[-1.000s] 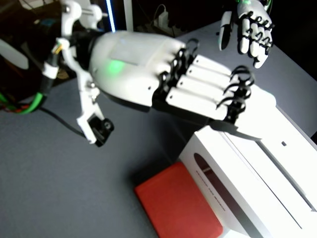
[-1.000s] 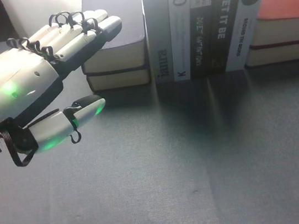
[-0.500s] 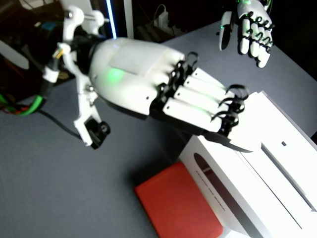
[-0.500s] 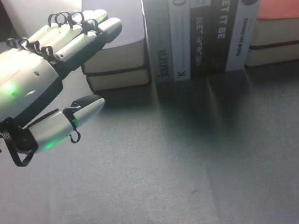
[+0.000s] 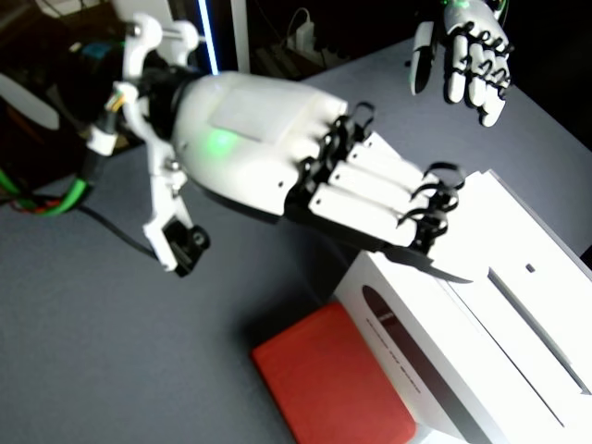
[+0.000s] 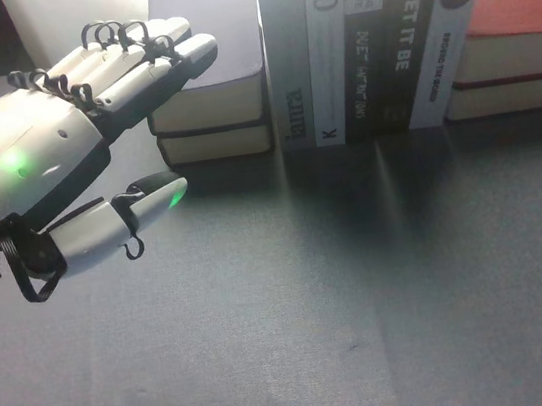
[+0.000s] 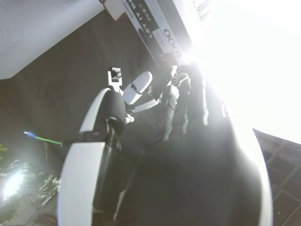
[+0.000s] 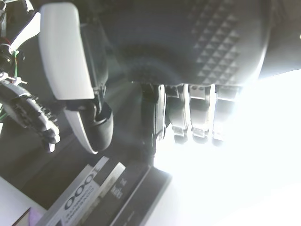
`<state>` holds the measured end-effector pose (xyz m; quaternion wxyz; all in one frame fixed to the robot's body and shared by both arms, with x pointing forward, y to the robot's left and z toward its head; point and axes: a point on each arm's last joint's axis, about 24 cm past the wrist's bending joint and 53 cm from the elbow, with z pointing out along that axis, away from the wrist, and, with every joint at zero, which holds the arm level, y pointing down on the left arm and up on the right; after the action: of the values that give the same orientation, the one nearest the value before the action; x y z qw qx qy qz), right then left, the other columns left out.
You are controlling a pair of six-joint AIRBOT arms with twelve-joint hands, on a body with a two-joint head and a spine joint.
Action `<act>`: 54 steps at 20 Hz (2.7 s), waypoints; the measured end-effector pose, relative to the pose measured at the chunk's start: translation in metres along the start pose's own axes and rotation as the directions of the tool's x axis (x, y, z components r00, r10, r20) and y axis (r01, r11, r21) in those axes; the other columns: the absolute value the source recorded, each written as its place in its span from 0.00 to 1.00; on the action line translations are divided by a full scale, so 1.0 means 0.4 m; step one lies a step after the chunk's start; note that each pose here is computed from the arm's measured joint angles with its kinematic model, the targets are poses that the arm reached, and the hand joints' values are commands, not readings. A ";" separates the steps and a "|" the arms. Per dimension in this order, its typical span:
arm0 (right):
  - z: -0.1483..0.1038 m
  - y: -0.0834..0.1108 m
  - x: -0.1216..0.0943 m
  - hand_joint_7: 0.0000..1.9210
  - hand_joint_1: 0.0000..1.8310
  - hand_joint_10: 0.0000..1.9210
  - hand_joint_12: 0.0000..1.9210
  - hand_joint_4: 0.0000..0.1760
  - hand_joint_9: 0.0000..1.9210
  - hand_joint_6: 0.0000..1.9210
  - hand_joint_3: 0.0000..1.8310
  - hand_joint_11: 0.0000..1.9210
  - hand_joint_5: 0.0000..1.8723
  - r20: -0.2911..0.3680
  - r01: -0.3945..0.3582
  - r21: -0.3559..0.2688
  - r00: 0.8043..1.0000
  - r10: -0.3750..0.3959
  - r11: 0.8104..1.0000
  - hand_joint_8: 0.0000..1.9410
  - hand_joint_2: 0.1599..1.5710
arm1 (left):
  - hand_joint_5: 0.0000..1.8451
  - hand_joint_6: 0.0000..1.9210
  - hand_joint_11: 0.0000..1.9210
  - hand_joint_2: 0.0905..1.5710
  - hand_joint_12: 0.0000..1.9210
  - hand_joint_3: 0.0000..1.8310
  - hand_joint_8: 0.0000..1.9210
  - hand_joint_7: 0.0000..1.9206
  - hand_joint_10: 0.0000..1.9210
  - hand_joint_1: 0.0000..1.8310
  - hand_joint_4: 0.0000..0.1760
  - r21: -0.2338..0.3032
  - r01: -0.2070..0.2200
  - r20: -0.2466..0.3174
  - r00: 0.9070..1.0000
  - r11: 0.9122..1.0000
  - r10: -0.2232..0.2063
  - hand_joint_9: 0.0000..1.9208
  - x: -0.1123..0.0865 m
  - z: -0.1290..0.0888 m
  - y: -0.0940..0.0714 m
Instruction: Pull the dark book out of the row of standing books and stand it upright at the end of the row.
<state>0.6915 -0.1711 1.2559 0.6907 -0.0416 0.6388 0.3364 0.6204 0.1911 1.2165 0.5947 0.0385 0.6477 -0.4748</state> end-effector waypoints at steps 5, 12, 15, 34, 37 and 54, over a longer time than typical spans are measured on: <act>-0.010 0.031 -0.004 0.07 0.29 0.00 0.00 0.00 0.00 0.13 0.00 0.00 0.40 0.008 -0.004 -0.026 1.000 0.004 1.000 0.01 0.79 | 0.06 0.00 0.00 0.91 0.23 0.00 0.00 0.00 0.00 0.35 0.00 -0.010 0.007 0.006 1.000 1.000 -0.007 0.00 -0.001 -0.006 0.008; -0.043 0.093 -0.001 0.10 0.26 0.00 0.00 0.00 0.00 0.13 0.00 0.00 0.41 0.003 0.023 -0.087 1.000 -0.023 0.996 0.01 0.80 | 0.05 0.00 0.00 0.90 0.24 0.00 0.00 0.00 0.00 0.37 0.00 -0.010 0.017 0.022 1.000 1.000 -0.017 0.00 -0.006 -0.013 0.009; -0.062 0.103 0.019 0.10 0.24 0.00 0.00 0.00 0.00 0.11 0.01 0.00 0.38 -0.017 0.016 -0.105 1.000 -0.018 0.994 0.01 0.81 | 0.06 0.00 0.00 0.90 0.21 0.00 0.00 0.00 0.00 0.39 0.00 -0.011 0.017 0.019 1.000 1.000 -0.016 0.00 -0.005 -0.013 0.010; -0.178 0.183 0.074 0.09 0.21 0.00 0.00 0.00 0.00 0.02 0.00 0.00 0.45 -0.161 -0.139 -0.235 0.982 0.102 0.962 0.01 0.81 | 0.05 0.00 0.00 0.90 0.33 0.00 0.00 0.00 0.00 0.43 0.00 -0.022 0.030 0.033 0.999 0.999 -0.029 0.00 -0.004 -0.024 0.017; -0.193 0.200 0.085 0.13 0.04 0.00 0.00 0.00 0.00 0.06 0.00 0.00 0.54 -0.199 -0.187 -0.260 0.970 0.137 0.947 0.01 0.77 | 0.05 0.00 0.00 0.89 0.34 0.00 0.00 0.00 0.00 0.40 0.00 -0.018 0.034 0.037 0.999 0.999 -0.034 0.00 -0.003 -0.026 0.013; -0.242 0.239 0.007 0.31 0.18 0.06 0.71 0.00 0.22 0.00 0.00 0.00 0.40 -0.188 -0.339 -0.359 0.939 0.288 0.870 0.03 0.78 | 0.06 0.00 0.00 0.91 0.22 0.00 0.00 0.00 0.00 0.38 0.00 -0.022 0.035 0.044 0.998 0.999 -0.034 0.00 -0.007 -0.028 0.017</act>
<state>0.5592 -0.1437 1.2714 0.5624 -0.0940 0.6012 0.5598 0.6170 0.2037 1.2133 0.6010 0.0101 0.6405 -0.4780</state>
